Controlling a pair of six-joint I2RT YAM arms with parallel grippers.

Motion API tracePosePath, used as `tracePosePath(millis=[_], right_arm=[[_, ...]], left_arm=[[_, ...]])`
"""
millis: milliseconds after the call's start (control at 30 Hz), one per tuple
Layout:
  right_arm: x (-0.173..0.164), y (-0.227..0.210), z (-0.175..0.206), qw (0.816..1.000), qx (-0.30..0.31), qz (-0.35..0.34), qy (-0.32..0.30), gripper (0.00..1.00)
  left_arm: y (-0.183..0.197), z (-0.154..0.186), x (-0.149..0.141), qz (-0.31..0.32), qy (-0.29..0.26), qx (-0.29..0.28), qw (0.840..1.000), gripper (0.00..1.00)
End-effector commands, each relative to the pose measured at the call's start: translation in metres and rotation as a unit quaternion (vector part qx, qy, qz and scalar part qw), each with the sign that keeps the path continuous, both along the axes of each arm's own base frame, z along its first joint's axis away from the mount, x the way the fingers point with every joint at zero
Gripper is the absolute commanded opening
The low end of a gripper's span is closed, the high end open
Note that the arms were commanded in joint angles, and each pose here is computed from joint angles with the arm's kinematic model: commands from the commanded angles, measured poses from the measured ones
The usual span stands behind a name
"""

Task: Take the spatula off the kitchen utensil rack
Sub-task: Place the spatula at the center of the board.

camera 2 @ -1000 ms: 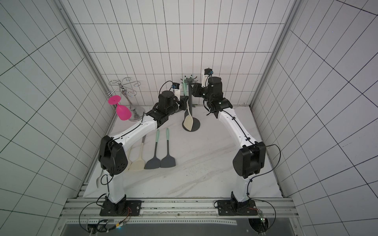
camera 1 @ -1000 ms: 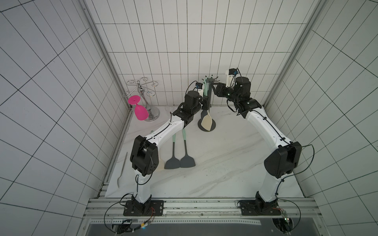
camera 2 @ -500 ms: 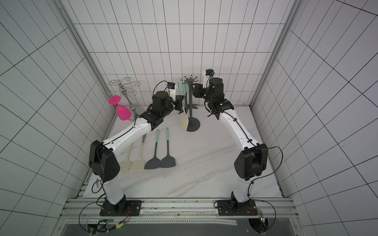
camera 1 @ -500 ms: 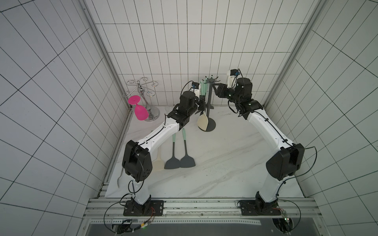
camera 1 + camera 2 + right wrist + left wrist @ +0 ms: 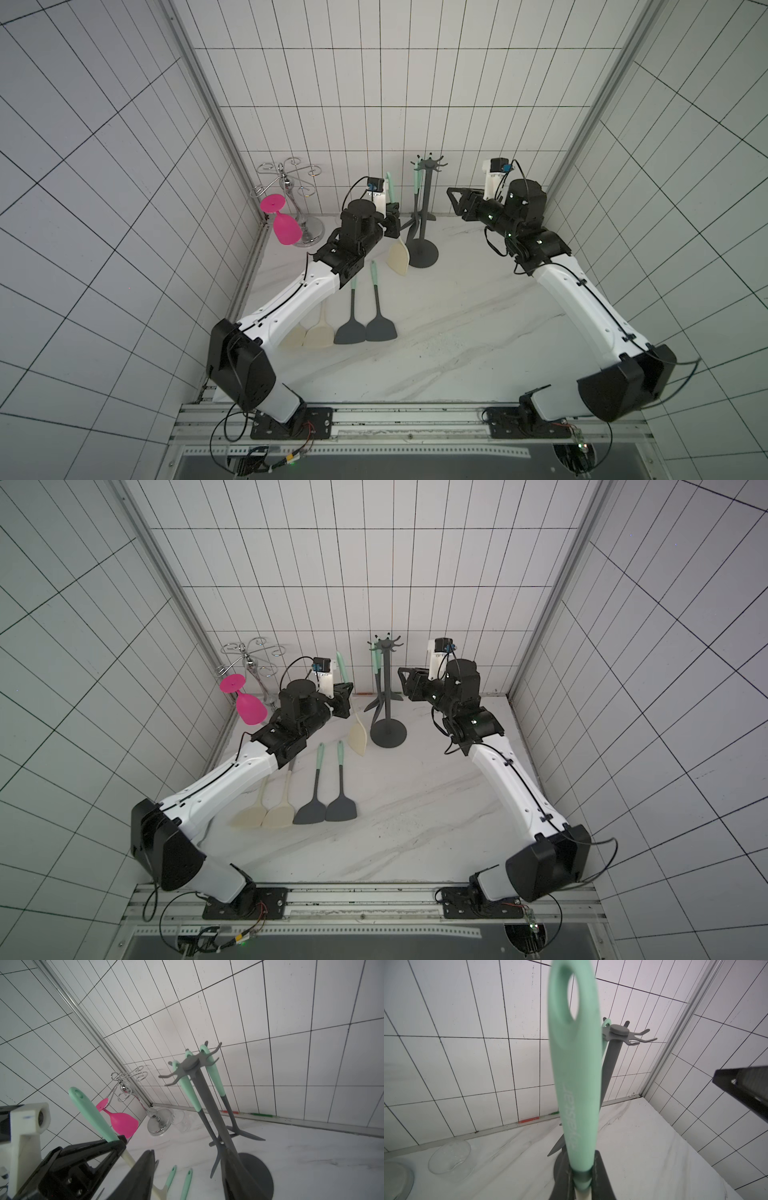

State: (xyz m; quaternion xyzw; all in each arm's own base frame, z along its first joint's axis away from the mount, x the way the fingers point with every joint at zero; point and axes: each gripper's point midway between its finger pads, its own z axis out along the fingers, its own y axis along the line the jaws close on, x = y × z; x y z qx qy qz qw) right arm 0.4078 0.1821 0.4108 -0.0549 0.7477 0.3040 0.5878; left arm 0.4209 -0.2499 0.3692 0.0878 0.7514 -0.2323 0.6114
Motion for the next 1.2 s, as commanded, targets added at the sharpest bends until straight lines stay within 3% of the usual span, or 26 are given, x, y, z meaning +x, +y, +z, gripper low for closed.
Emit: tracePosePath(millis=[0, 233, 467, 700, 900, 967, 1100, 1167], right_arm=[[-0.028, -0.015, -0.063, 0.998, -0.017, -0.011, 0.058, 0.54], [-0.105, -0.004, -0.199, 0.979, -0.038, 0.013, 0.200, 0.54], [-0.148, 0.048, -0.243, 0.964, -0.067, 0.084, 0.243, 0.60], [-0.160, 0.105, -0.238, 0.951, -0.103, 0.169, 0.239, 0.63], [-0.160, 0.116, -0.264, 0.938, -0.136, 0.175, 0.266, 0.61], [-0.161, 0.115, -0.271, 0.935, -0.141, 0.173, 0.274, 0.55], [-0.161, 0.105, -0.272, 0.938, -0.147, 0.156, 0.272, 0.10], [-0.160, 0.100, -0.266, 0.943, -0.145, 0.147, 0.262, 0.00]], left_arm=[[0.030, -0.010, -0.010, 0.034, 0.035, -0.060, 0.997, 0.00], [0.049, -0.104, -0.031, 0.059, 0.195, -0.151, 0.967, 0.00], [0.025, -0.158, -0.040, 0.054, 0.318, -0.160, 0.933, 0.00], [0.004, -0.155, -0.045, 0.028, 0.329, -0.162, 0.930, 0.00], [0.007, -0.145, -0.046, 0.027, 0.319, -0.157, 0.934, 0.00], [0.009, -0.142, -0.047, 0.025, 0.315, -0.157, 0.936, 0.00], [0.011, -0.132, -0.049, 0.012, 0.298, -0.149, 0.943, 0.00], [0.009, -0.122, -0.050, -0.015, 0.281, -0.147, 0.948, 0.00]])
